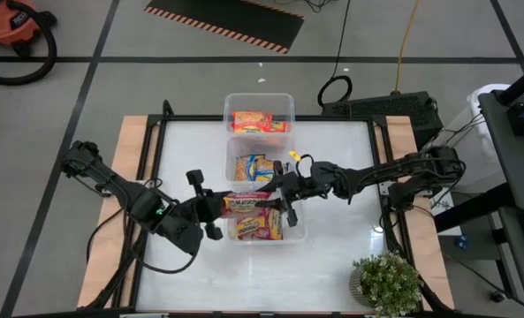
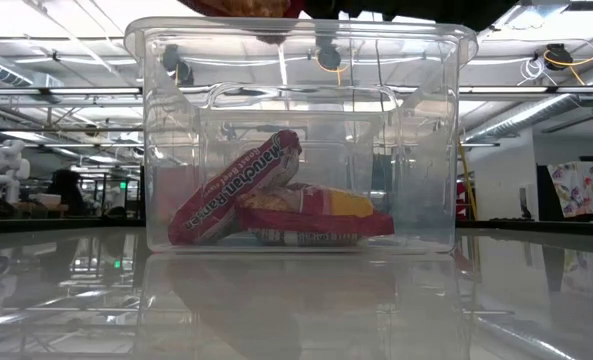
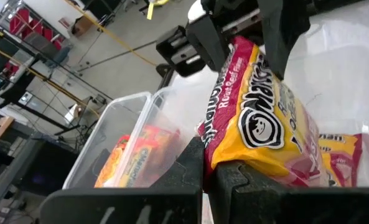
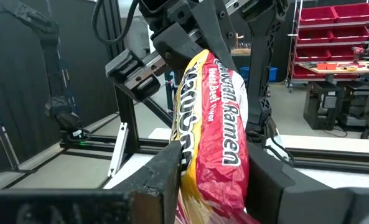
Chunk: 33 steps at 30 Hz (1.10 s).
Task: Sort Maruchan noodles
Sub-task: Put the red noodle pack into the bottom transparent bin
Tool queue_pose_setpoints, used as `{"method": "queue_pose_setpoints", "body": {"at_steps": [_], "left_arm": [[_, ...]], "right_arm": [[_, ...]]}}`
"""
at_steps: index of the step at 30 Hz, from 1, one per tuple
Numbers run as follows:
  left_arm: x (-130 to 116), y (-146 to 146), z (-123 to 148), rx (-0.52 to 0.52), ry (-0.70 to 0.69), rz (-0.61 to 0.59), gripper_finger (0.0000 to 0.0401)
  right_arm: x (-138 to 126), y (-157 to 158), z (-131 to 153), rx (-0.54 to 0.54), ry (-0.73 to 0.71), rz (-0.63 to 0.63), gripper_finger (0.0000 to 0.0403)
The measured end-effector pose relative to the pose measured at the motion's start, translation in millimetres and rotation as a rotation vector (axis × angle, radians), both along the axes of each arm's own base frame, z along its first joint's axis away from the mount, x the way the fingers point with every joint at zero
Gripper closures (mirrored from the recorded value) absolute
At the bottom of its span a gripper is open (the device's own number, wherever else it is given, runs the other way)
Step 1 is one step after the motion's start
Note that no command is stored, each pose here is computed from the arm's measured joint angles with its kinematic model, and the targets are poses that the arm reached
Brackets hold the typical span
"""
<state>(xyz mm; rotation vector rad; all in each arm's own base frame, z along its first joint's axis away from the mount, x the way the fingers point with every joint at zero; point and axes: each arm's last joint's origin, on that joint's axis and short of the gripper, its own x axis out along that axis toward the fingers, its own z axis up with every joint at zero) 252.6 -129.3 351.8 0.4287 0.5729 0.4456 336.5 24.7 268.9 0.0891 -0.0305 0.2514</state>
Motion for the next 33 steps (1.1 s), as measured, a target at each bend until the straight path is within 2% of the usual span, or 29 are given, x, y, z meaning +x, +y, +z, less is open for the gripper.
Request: {"method": "queue_pose_setpoints", "body": {"at_steps": [3, 9, 13, 23, 33], "left_arm": [[-0.2, 1.1, -9.3, 0.01, 0.013, 0.017, 0.0374], [1.7, 6.7, -14.6, -0.019, -0.001, 0.065, 0.0284], [-0.9, 5.9, -14.2, -0.034, -0.006, 0.068, 0.0245], [-25.8, 17.3, -8.8, -0.091, 0.016, 0.132, 0.0236], [-33.4, 22.1, -12.9, -0.097, 0.051, 0.186, 0.0235]], "right_arm": [[0.1, -1.4, -1.2, -0.001, 0.01, -0.005, 0.028], [0.1, -1.5, -3.2, 0.005, 0.032, -0.003, 0.0281], [0.1, -1.3, -4.7, 0.032, 0.056, 0.002, 0.0281], [-3.8, -9.6, -7.4, 0.075, 0.158, -0.046, 0.0282], [-6.6, -13.3, -19.8, 0.15, 0.315, -0.068, 0.0282]]}}
